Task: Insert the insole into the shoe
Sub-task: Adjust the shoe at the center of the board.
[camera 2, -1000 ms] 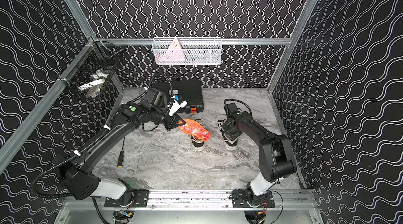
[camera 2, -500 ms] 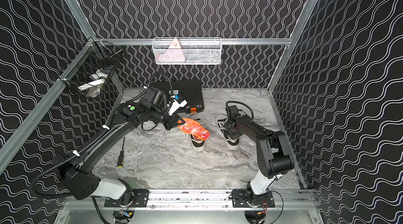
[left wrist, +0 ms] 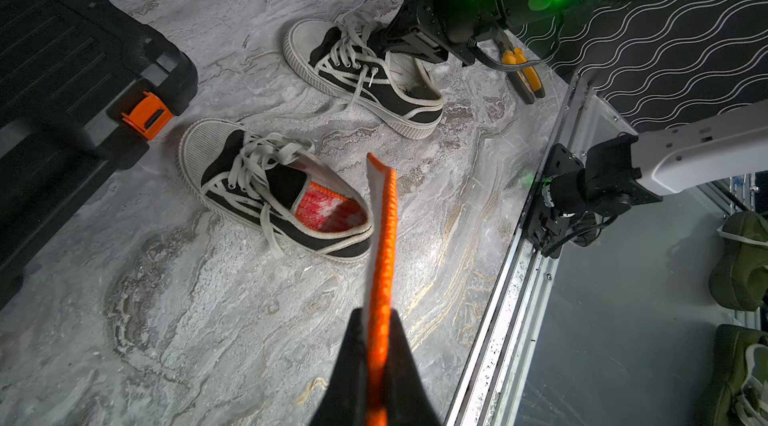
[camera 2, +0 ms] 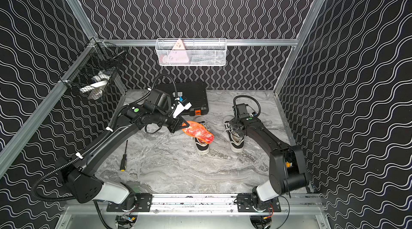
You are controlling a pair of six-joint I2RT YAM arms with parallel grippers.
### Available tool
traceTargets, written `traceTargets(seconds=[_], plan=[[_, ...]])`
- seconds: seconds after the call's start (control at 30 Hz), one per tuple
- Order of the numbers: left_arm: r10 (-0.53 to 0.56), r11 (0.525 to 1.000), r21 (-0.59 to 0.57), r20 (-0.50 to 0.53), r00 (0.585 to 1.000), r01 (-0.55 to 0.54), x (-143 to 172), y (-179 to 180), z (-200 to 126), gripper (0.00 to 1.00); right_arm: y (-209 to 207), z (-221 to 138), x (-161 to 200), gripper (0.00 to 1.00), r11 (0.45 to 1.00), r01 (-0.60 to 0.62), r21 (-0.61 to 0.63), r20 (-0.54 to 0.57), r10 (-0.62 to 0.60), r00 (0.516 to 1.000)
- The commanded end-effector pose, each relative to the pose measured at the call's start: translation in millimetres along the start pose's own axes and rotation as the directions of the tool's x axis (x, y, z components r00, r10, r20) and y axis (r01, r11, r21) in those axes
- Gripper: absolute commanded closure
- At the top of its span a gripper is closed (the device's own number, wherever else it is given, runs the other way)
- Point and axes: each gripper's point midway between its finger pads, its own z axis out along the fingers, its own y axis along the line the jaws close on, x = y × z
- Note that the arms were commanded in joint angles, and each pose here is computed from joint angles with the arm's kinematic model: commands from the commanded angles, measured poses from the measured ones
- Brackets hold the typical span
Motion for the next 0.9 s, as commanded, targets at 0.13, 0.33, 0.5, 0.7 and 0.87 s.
traceTargets(seconds=[0.13,0.33,0.5,0.7,0.87], plan=[[-0.008,1.0,0.007,0.027,1.0,0.008,-4.4,-4.2,-2.6,1.0,38.0,-21.9,19.4,0.92,0.989,0.144,-0.032,-0.026,-0.145,0.989],[-0.026,1.0,0.013,0.028,0.999,0.025,0.4,-5.9,-0.1,1.0,48.7,-23.1,48.1,0.91,0.991,0.13,-0.041,-0.093,-0.134,0.987],[-0.048,0.998,0.039,0.033,0.998,0.047,5.5,-13.4,0.8,1.0,68.8,7.0,57.6,0.89,0.986,0.158,-0.047,-0.136,-0.163,0.977],[-0.079,0.996,0.044,0.041,0.996,0.077,13.8,-16.9,-0.1,1.0,105.2,22.8,76.4,0.86,0.967,0.227,-0.115,-0.173,-0.244,0.954],[-0.106,0.994,0.031,0.063,0.992,0.104,17.7,-15.3,-1.0,1.0,114.1,24.2,86.5,0.74,0.956,0.258,-0.141,-0.204,-0.283,0.937]])
